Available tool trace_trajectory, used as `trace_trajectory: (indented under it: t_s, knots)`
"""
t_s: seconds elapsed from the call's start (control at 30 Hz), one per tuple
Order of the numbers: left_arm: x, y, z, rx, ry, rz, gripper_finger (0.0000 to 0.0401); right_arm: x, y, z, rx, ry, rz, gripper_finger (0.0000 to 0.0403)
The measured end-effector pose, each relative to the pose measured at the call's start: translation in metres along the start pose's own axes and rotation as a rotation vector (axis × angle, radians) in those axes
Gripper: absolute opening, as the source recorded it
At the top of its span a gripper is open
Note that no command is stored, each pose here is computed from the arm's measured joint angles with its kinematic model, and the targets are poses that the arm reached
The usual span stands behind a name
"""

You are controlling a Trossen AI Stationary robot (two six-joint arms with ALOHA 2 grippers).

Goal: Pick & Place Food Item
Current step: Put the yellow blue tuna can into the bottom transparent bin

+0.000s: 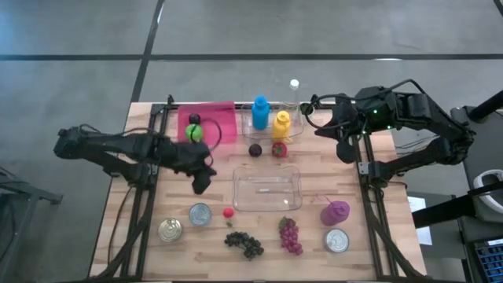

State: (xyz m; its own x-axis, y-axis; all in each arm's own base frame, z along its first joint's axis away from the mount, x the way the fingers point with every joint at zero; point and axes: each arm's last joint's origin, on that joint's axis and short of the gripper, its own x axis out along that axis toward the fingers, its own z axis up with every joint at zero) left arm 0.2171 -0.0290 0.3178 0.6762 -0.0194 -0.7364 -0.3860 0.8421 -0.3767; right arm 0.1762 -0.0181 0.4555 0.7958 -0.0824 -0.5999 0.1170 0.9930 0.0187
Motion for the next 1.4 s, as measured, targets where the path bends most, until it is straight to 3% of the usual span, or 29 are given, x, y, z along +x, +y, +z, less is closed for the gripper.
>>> trace_trajectory:
  t_s: [0.3,0.57,0.8,1.4]
  knots:
    - [0.032,0.000,-0.065,-0.220,0.206,0.068,0.0006,0.000,0.000,-0.006,0.000,-0.032,0.000,0.0008]
    - [0.054,0.019,-0.105,-0.306,0.377,0.124,0.0006,-0.006,0.000,-0.005,-0.002,-0.073,0.002,0.0008]
    - [0.072,0.027,-0.121,-0.314,0.407,0.015,0.0006,-0.007,0.000,-0.005,0.003,-0.074,0.002,0.0008]
    - [0.086,0.046,-0.143,-0.282,0.420,0.067,0.0006,-0.006,0.000,-0.004,0.037,-0.074,0.003,0.0008]
